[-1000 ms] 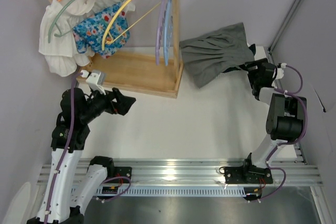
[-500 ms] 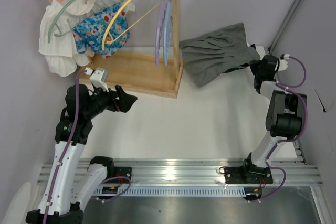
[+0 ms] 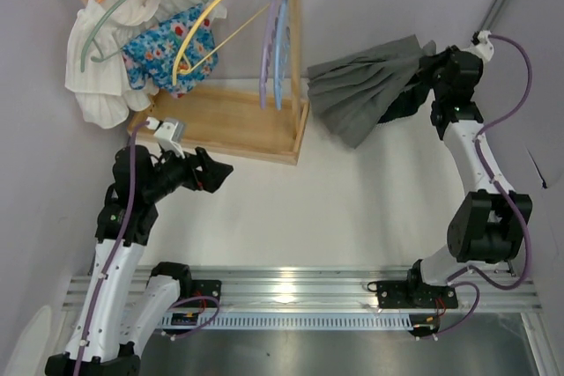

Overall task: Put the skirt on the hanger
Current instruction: Grab the skirt from the pile, then move the skirt to the center of the board

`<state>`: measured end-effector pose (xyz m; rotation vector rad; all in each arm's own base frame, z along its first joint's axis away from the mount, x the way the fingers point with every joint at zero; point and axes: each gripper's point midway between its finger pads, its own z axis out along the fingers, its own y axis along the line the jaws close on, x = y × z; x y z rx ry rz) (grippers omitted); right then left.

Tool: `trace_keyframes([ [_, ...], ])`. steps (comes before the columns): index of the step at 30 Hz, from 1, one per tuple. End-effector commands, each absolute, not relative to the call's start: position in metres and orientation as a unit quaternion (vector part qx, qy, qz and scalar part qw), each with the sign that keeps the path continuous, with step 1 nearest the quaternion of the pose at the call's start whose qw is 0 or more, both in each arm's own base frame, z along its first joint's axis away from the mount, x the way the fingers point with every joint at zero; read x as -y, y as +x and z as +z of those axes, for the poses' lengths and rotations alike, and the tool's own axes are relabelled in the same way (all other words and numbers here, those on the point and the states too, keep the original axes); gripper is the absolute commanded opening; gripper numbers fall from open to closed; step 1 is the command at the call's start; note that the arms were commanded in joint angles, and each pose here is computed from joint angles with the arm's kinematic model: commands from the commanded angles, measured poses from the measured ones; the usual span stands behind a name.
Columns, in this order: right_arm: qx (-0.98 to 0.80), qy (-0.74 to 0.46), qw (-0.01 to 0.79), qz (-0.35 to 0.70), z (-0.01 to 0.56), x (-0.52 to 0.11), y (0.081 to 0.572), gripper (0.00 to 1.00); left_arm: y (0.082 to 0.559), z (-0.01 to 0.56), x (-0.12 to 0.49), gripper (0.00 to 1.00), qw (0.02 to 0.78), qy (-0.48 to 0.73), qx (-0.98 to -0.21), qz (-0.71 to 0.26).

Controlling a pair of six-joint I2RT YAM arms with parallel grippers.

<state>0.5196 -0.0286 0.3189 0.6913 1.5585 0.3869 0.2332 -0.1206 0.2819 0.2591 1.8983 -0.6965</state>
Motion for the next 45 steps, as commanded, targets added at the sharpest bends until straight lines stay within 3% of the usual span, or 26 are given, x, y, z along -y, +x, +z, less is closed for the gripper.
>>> trace_keyframes([
  [1, -0.656, 0.205, 0.706, 0.171, 0.412, 0.002, 0.491, 0.00, 0.235, 0.287, 0.125, 1.00, 0.537, 0.115, -0.780, -0.301],
  [12, -0.566, 0.022, 0.785, 0.253, 0.585, -0.070, 0.383, 0.00, 0.237, 0.270, 0.134, 0.99, 0.530, 0.122, -0.772, -0.329],
  [16, -0.550, 0.009, 0.788, 0.275, 0.613, -0.076, 0.336, 0.00, 0.238, 0.266, 0.136, 1.00, 0.525, 0.132, -0.775, -0.326],
  [25, -0.647, 0.002, 0.700, 0.302, 0.534, -0.098, 0.289, 0.00, 0.227, 0.280, 0.160, 0.99, 0.510, 0.196, -0.759, -0.354],
  [33, -0.775, 0.013, 0.539, 0.330, 0.371, -0.142, 0.275, 0.00, 0.198, 0.286, 0.206, 0.99, 0.494, 0.276, -0.744, -0.354],
  [36, -0.784, 0.005, 0.513, 0.350, 0.330, -0.167, 0.261, 0.00, 0.184, 0.295, 0.225, 1.00, 0.504, 0.289, -0.726, -0.367],
  [42, -0.764, -0.006, 0.517, 0.386, 0.309, -0.199, 0.247, 0.00, 0.162, 0.324, 0.256, 0.99, 0.535, 0.310, -0.692, -0.373],
  [45, -0.769, -0.005, 0.505, 0.392, 0.301, -0.209, 0.247, 0.00, 0.166, 0.314, 0.277, 1.00, 0.528, 0.306, -0.710, -0.352],
])
